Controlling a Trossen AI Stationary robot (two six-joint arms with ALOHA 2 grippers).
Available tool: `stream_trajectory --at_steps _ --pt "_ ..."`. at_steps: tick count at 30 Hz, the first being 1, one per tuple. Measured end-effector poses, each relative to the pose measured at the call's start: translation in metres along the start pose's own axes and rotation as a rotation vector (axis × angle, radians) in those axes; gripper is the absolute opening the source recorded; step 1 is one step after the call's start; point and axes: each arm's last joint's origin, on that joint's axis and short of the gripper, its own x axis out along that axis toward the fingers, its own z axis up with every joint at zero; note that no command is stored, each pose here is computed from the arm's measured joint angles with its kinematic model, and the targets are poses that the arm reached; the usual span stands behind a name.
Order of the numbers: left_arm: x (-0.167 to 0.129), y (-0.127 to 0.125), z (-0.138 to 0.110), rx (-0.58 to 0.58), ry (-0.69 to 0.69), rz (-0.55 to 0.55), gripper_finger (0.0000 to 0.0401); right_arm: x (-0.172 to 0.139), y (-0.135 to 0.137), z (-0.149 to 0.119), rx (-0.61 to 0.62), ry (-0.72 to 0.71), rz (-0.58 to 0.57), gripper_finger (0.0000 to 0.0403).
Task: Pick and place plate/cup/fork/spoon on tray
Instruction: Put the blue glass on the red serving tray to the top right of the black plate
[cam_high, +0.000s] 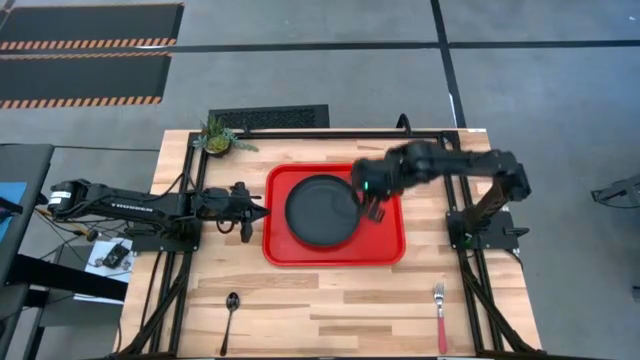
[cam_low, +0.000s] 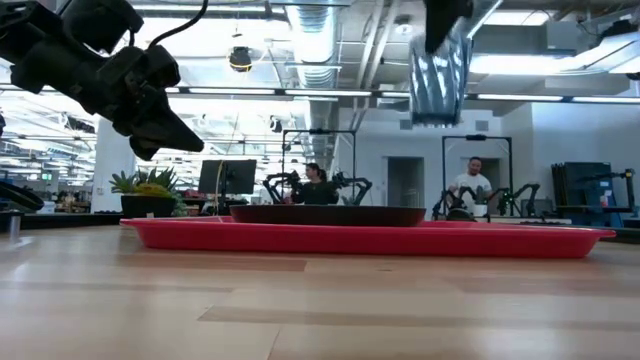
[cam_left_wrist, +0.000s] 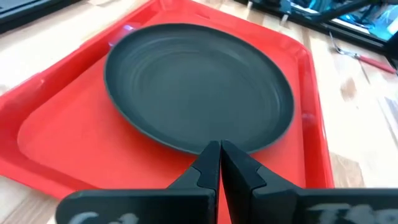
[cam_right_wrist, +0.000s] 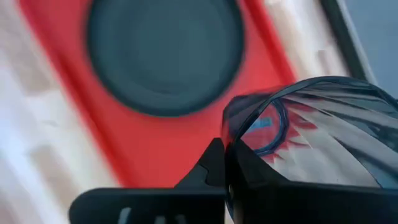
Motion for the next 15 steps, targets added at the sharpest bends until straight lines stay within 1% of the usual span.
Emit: stream_trajectory --at_steps 2,4,7,11,15 --pt "0.000 0.001 0.000 -0.010 -0.006 0.017 0.0000 0.020 -0.024 -0.003 -0.016 0.037 -0.015 0.0006" --pt "0.000 0.001 0.000 -0.029 -0.013 0.038 0.0000 0.045 -0.046 -0.009 -0.002 0.067 0.010 0.0006" --pt "0.000 0.002 0.001 -0.038 -0.022 0.059 0.0000 0.072 -0.072 -0.019 0.023 0.036 0.047 0.0006" --pt "0.000 0.002 0.001 -0.054 -0.027 0.067 0.0000 0.099 -0.093 -0.028 0.036 0.036 0.116 0.0006" --pt "0.000 0.003 0.001 -0.058 -0.038 0.102 0.0000 0.118 -0.105 -0.028 0.004 0.068 0.121 0.0006"
